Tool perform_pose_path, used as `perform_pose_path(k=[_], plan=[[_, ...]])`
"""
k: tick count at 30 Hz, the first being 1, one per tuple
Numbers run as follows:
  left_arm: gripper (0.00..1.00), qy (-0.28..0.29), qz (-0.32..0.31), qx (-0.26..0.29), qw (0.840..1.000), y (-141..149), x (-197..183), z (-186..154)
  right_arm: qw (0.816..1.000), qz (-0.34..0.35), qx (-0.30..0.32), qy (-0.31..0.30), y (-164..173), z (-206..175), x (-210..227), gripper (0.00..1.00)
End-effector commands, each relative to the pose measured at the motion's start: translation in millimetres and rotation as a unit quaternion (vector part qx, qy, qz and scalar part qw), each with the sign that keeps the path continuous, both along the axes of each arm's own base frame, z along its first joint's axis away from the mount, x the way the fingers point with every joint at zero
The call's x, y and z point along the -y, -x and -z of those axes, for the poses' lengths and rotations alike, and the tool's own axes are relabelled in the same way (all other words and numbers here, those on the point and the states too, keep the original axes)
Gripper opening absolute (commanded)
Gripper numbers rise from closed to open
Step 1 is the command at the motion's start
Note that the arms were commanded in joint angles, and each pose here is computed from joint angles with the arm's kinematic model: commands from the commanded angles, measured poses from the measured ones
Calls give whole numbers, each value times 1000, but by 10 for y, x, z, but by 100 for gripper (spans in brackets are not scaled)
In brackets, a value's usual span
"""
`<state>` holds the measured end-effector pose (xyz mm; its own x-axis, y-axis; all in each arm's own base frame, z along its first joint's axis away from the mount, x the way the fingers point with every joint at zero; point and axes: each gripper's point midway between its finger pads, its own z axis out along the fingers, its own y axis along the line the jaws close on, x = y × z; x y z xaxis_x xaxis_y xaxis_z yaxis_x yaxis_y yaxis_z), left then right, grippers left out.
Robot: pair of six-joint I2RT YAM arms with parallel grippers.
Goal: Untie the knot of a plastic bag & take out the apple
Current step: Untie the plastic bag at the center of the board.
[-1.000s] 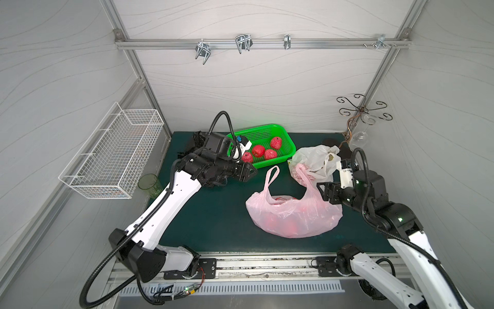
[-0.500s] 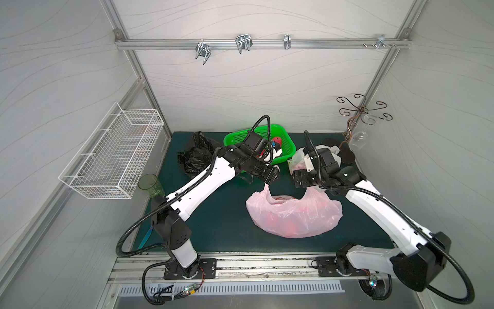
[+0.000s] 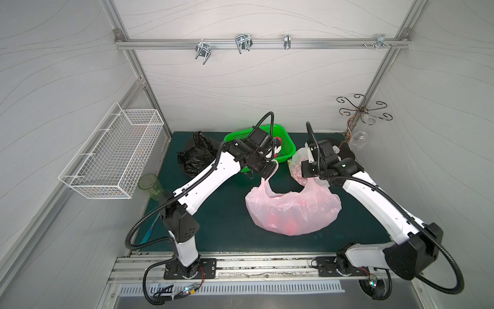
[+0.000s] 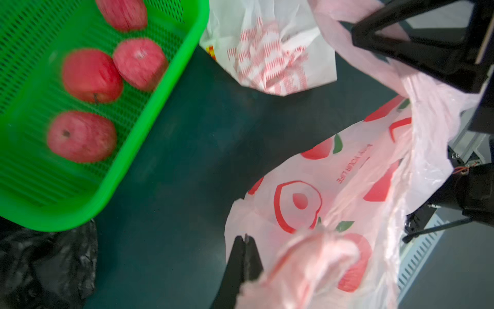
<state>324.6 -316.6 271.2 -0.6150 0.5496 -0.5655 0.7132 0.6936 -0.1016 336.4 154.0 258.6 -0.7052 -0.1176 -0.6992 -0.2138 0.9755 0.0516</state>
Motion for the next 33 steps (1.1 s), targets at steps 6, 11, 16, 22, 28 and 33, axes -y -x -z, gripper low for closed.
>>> perform_pose_path(k=[6,11,16,22,28,33], plan=[[0,64,-42,77,994,-474,-290,-933,992,-22,104,-66,-157,-1198,-98,0],[0,89,-44,102,990,-323,-378,-1143,973,-72,186,-118,86,-1694,-198,0],[1,111,-42,86,989,25,-432,-978,977,-86,153,-120,395,-1368,-120,0],[7,145,-52,21,988,720,-387,-130,990,-69,43,-118,1012,-213,120,0],[40,176,-43,-27,983,1316,-385,335,990,-30,5,-137,1526,295,423,23],[67,155,-51,58,985,1288,-689,90,984,-24,86,-157,1650,-88,582,64]])
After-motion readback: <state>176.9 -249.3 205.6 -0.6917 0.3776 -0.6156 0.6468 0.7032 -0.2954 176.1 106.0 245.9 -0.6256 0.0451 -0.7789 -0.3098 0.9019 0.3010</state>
